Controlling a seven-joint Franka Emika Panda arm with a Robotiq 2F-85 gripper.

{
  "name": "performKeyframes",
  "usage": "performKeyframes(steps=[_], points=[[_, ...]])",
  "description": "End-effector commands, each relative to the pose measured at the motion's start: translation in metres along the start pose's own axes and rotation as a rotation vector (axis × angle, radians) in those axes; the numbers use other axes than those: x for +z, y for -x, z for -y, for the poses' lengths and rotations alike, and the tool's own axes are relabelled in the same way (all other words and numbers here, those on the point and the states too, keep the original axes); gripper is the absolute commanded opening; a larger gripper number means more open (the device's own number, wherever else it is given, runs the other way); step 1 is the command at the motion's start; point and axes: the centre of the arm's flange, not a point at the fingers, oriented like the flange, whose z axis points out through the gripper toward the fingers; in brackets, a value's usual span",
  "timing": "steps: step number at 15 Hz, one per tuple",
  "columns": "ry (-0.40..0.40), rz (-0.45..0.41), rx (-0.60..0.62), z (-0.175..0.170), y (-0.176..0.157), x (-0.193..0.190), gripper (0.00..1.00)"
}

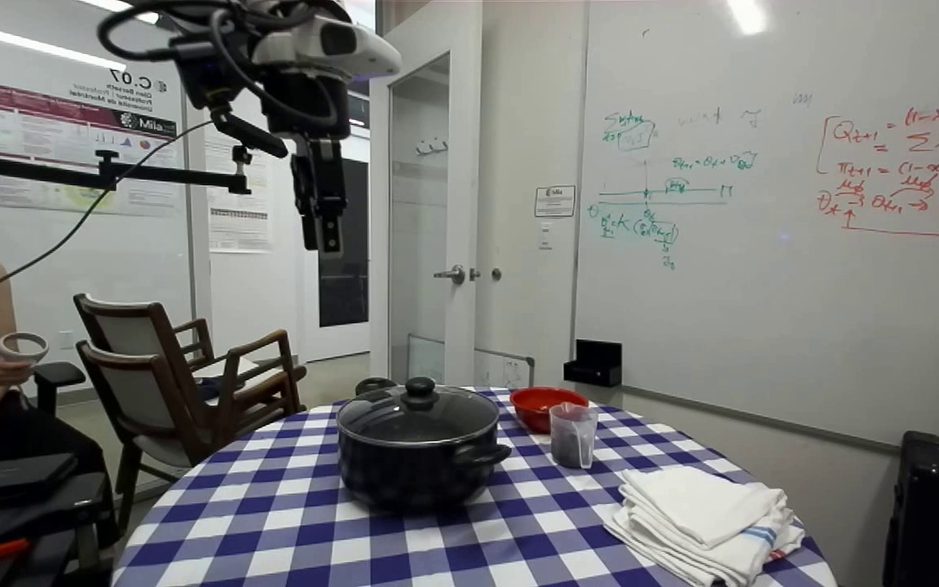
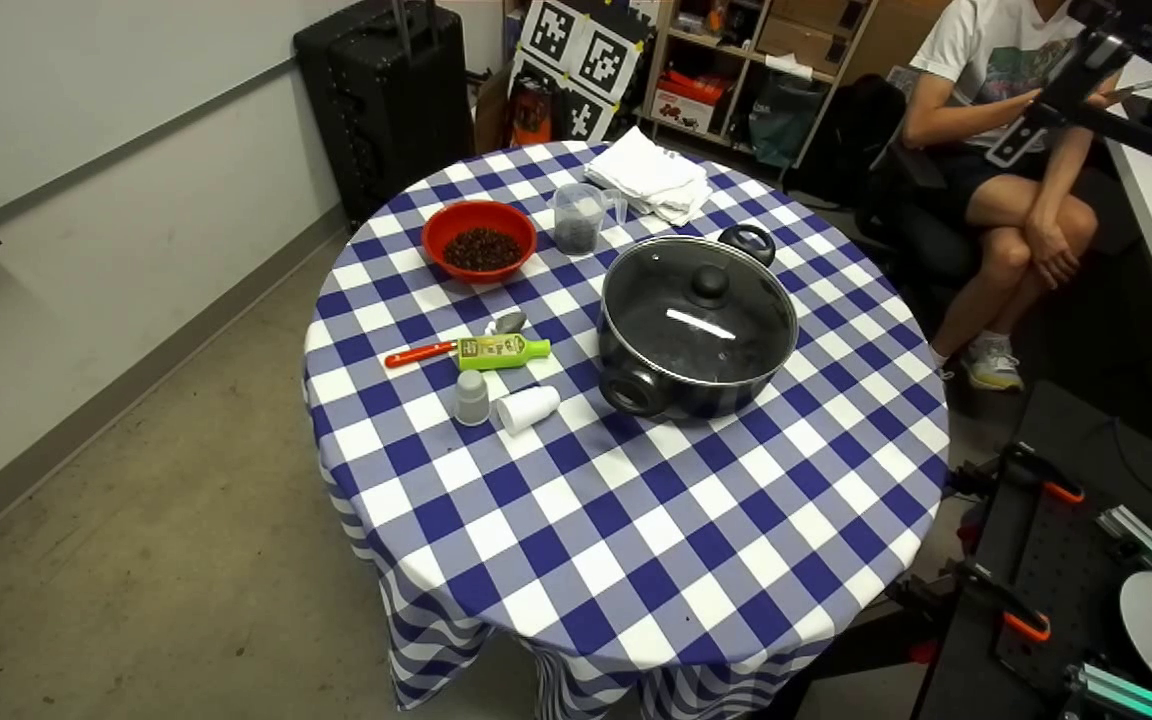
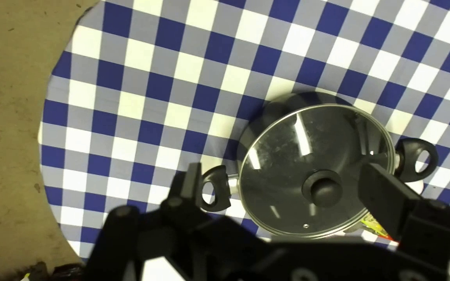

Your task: Put the lid on the table, then put the lid back on the pot

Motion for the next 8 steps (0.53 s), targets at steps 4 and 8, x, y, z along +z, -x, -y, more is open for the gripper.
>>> performKeyframes(steps=[4,8], points=[[0.011,0.044,0.060,0.039,-0.089,0.024,1.00],[0.050,0.033,0.069,0.066,-0.123,0.055,1.00]])
